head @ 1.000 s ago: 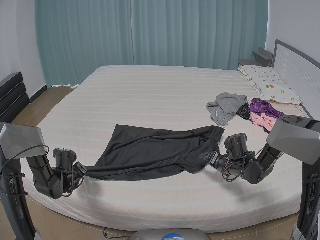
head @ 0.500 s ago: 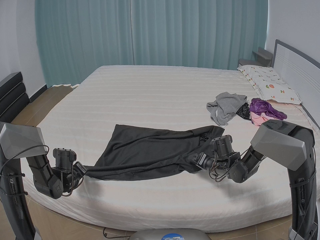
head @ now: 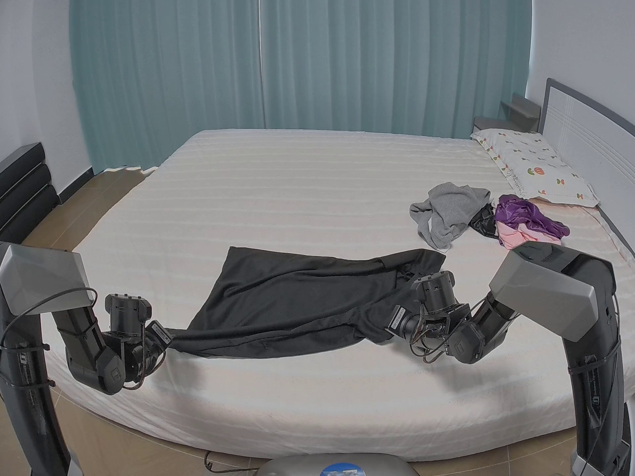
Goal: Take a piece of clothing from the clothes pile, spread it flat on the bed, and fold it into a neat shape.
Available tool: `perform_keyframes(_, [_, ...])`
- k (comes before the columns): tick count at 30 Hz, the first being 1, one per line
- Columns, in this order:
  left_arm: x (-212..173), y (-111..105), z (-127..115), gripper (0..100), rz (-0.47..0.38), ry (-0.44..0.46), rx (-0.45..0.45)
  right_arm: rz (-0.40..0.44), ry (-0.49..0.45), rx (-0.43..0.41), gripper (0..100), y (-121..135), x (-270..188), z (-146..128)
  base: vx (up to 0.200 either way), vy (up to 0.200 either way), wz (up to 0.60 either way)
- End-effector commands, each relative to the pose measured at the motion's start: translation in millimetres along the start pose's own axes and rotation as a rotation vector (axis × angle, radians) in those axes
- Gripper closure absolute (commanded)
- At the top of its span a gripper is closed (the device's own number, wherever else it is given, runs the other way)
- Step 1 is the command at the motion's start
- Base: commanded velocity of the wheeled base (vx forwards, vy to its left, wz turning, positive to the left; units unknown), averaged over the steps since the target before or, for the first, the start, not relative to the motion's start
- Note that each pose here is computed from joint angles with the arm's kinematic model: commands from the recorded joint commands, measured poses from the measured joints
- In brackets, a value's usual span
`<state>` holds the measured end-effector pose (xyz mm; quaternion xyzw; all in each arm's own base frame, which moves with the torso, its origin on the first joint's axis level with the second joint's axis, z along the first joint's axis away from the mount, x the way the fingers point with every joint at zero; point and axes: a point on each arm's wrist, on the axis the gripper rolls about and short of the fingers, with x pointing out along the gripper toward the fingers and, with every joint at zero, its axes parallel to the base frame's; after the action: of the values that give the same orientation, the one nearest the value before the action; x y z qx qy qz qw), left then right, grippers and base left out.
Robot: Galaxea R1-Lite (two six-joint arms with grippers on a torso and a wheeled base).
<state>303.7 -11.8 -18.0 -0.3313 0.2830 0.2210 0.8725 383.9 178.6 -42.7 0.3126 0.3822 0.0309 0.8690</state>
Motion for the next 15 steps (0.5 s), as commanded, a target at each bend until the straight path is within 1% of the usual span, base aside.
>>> perform_keyframes(1, [-3.4,0.3,0.9,100,-0.001,-0.003,0.003,0.002,-0.018,0.008,100,4.5,-17.6,4.2,0.0,0.0,0.0])
perform_keyframes(9, [-13.1,-2.5,6.0,100,-0.015,-0.014,0.008,0.004,-0.015,0.007,100,6.3,-69.3,5.8,0.0,0.0,0.0])
perform_keyframes(15, [-24.0,-1.3,-0.7,100,-0.018,0.01,0.068,-0.018,-0.001,-0.001,100,-5.8,-127.3,1.1,0.0,0.0,0.0])
